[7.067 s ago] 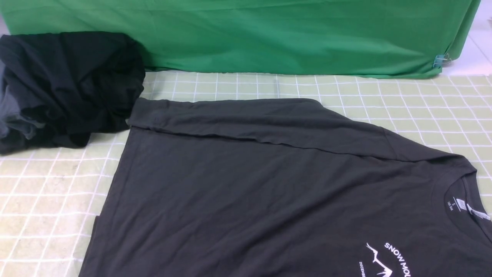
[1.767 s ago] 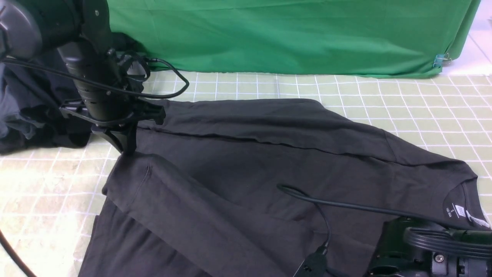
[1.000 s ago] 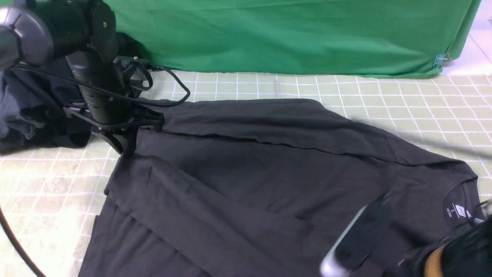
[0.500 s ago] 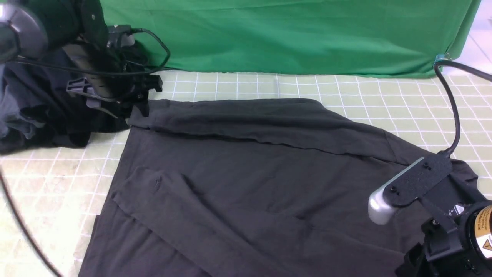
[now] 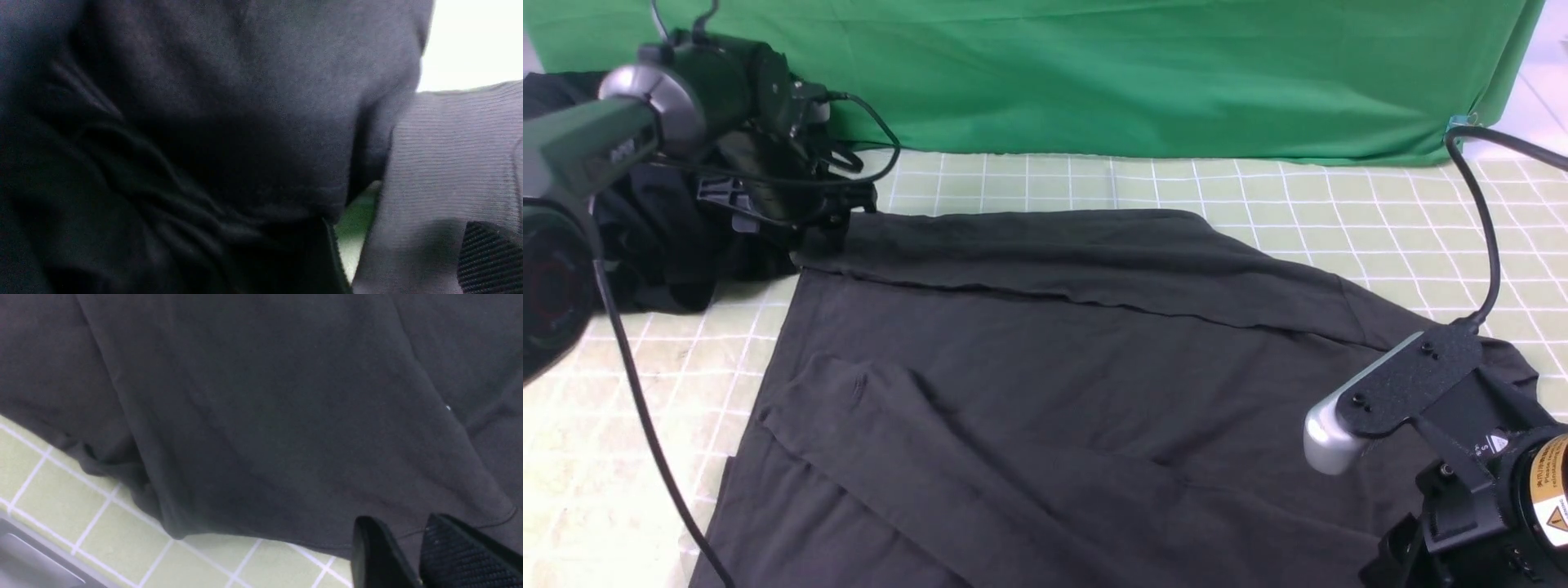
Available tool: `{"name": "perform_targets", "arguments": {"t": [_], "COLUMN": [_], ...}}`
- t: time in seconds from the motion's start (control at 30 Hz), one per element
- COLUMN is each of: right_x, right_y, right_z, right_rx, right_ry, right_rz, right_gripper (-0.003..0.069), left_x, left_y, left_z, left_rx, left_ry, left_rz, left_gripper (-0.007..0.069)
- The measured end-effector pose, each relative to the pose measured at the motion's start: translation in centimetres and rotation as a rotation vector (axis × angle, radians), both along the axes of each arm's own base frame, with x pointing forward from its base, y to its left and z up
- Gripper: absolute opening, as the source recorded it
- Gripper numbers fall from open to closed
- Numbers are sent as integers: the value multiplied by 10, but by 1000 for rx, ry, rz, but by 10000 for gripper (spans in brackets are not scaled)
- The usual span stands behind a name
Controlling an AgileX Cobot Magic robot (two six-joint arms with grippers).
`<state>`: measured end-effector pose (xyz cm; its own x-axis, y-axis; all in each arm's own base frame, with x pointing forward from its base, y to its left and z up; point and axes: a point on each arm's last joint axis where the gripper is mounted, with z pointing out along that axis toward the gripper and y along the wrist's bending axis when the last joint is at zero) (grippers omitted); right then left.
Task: Fold a long-sleeved shirt over a green coffee tablecloth.
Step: 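Grab the top left corner of the dark shirt with the left gripper, then fold the left side of the dark shirt inward over its body with the left gripper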
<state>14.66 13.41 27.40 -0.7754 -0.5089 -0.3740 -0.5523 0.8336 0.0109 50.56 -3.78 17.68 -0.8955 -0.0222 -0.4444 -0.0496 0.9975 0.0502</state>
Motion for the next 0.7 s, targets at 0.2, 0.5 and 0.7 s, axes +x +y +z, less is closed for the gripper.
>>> {"name": "perform_targets", "arguments": {"t": [0.2, 0.5, 0.7], "right_x": [0, 0, 1], "right_y": [0, 0, 1], "right_z": [0, 0, 1], "right_rx": [0, 0, 11], "right_ry": [0, 0, -14], "right_rz": [0, 0, 0], "right_gripper": [179, 190, 197], "left_x": [1, 1, -5], "left_y": [-2, -1, -7], "left_z": [-3, 31, 47], "left_rx": [-16, -2, -60], "left_ry": [2, 48, 118], "left_rz": [-4, -21, -56], "left_gripper": [235, 17, 17]}}
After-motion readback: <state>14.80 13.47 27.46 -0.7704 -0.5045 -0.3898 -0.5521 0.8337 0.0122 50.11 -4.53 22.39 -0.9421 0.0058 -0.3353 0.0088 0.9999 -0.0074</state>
